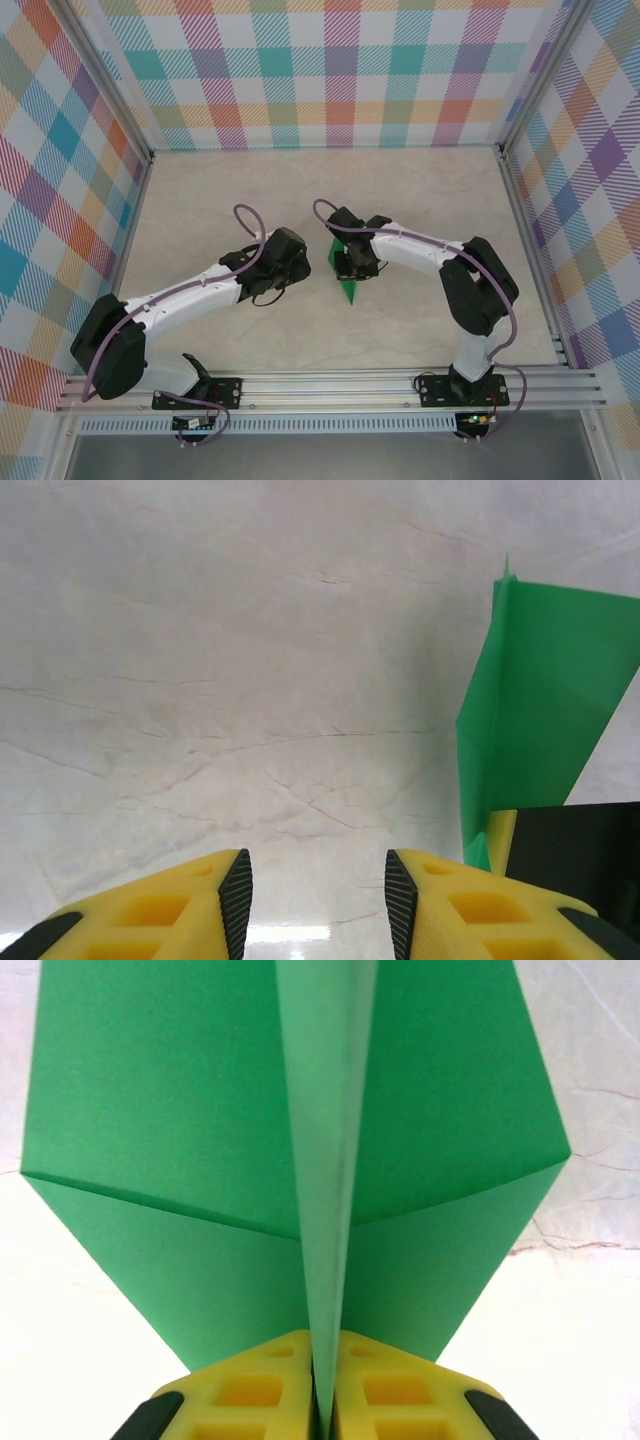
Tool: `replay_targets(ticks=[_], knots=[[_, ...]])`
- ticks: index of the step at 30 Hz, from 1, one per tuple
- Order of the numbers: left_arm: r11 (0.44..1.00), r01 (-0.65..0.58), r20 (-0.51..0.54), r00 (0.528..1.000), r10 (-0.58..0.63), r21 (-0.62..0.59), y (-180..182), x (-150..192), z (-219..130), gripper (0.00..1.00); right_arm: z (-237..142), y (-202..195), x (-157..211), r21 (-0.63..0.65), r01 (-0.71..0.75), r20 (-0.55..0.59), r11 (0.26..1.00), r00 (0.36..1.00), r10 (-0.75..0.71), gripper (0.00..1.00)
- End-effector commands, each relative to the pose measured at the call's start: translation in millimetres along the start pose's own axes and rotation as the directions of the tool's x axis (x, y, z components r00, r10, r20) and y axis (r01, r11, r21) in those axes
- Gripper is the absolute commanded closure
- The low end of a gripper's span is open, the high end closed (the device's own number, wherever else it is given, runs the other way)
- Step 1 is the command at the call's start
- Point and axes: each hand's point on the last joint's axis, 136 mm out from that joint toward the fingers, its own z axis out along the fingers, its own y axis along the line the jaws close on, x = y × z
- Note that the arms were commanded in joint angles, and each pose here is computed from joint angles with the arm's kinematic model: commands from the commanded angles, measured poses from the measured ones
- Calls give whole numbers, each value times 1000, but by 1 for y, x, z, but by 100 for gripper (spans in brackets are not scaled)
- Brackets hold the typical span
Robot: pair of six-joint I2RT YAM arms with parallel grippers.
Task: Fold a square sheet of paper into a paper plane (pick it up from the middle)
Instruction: Move the paper plane to the center of the table.
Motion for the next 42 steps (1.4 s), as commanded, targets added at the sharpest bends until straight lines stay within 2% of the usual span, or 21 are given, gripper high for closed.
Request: replay_targets(ticks=[1, 9, 16, 28, 37, 42], knots=[[998, 21, 26, 999, -19, -61, 19, -3, -4, 58, 9, -6, 7, 62, 4, -57, 998, 998, 0, 87], [997, 30, 22, 999, -29, -69, 24, 0, -2, 58, 29, -8, 14, 81, -9, -106, 997, 994, 17, 82], [997, 15, 4, 1000, -14, -70, 20, 2, 3, 58, 43, -10, 21, 82, -22, -136, 996, 990, 33, 82], [997, 12, -1, 1000, -12, -70, 19, 2, 4, 57, 20, -5, 11, 55, -18, -81, 998, 996, 22, 78], [997, 5, -17, 1000, -6, -72, 17, 4, 9, 57, 46, -10, 20, 94, -38, -146, 995, 988, 51, 79], [997, 4, -13, 1000, -5, -75, 17, 4, 8, 57, 24, -3, 11, 55, -32, -87, 998, 996, 36, 77]])
